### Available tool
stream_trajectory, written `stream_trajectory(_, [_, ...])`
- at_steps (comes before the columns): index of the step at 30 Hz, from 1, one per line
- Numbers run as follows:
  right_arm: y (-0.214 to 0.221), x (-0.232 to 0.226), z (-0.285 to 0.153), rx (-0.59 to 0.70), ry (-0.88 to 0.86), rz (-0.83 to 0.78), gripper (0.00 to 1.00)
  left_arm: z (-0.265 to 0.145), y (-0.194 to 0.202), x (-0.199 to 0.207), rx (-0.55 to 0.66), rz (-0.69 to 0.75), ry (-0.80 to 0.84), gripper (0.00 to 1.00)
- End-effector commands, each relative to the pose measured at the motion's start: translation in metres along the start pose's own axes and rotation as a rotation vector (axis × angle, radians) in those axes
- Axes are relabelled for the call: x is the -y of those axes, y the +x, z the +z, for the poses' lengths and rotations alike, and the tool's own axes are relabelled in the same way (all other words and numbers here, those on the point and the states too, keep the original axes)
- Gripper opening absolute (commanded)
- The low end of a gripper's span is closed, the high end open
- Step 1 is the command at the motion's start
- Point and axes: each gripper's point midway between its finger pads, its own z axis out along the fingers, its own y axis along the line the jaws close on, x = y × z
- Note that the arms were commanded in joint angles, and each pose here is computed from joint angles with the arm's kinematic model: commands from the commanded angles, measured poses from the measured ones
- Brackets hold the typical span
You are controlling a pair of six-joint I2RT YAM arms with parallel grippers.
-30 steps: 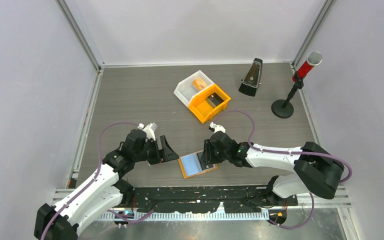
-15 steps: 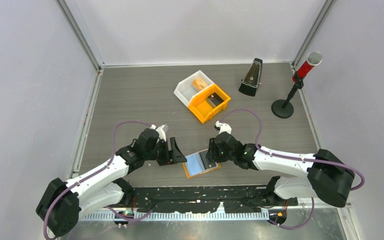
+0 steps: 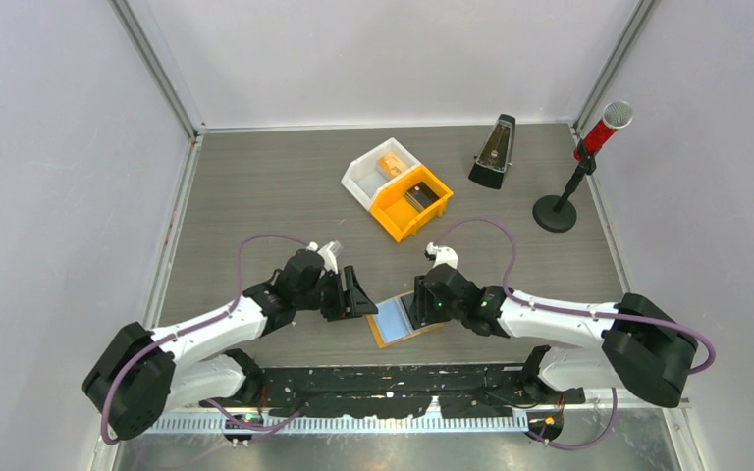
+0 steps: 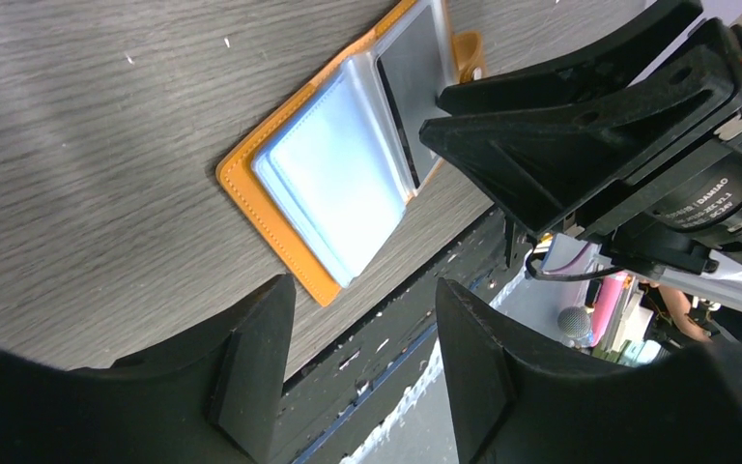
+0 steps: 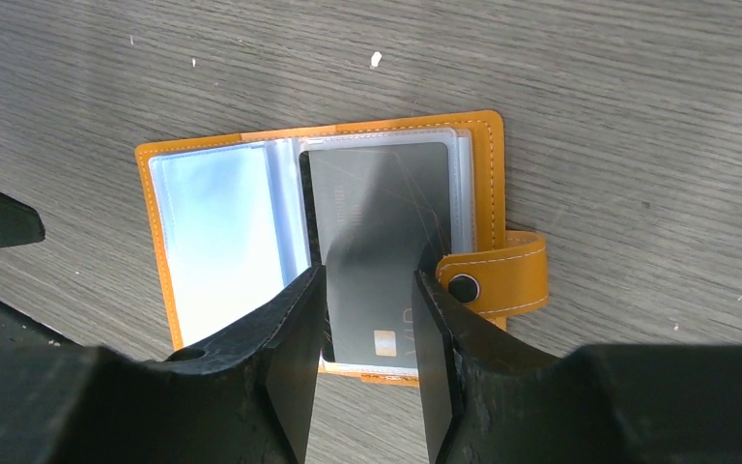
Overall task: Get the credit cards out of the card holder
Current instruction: Remove the credit card from the card holder.
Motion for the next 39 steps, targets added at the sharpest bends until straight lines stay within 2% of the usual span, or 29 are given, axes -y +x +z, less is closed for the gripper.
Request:
stream_trajectory(1, [-0.013, -0.005, -0.008, 0.054, -0.027, -0.018, 0.46, -0.001, -0.022, 0.033, 0.071, 0.034, 0.097, 0.55])
stream_trajectory(3, [-0.022, -0.003, -0.014, 0.095, -0.009, -0.029, 0.47, 0.000, -0.022, 0.034, 0.079, 0.050, 0.093, 0.55])
stream_trajectory(7, [-0.033, 0.018, -0.018, 0.157, 0.089, -0.072, 0.48, 0.006, -0.013, 0.050, 0.016, 0.112, 0.112, 0.55])
stream_trajectory(10, [-0.030, 0.022, -0.017, 0.155, 0.101, -0.080, 0.48, 0.021, -0.006, 0.061, -0.037, 0.093, 0.176, 0.52])
stream_trajectory(14, [-0.025, 0.020, -0.013, 0.146, 0.078, -0.069, 0.48, 0.040, -0.002, 0.047, -0.063, 0.049, 0.158, 0.46])
stream_trajectory(19, [-0.014, 0.022, -0.008, 0.108, 0.058, -0.073, 0.48, 0.049, 0.011, 0.020, -0.085, 0.031, 0.101, 0.44])
stream_trajectory(29, [0.001, 0.012, -0.007, 0.100, -0.087, 0.058, 0.45, 0.040, 0.012, -0.019, -0.039, 0.070, -0.062, 0.43])
stream_trajectory(35, [0.008, 0.011, -0.012, 0.095, -0.109, 0.205, 0.37, 0.021, -0.002, -0.014, 0.027, 0.084, -0.115, 0.42])
stream_trajectory(39, [0.007, 0.008, -0.017, 0.113, -0.141, 0.295, 0.32, 0.011, -0.004, -0.005, 0.044, 0.083, -0.090, 0.42])
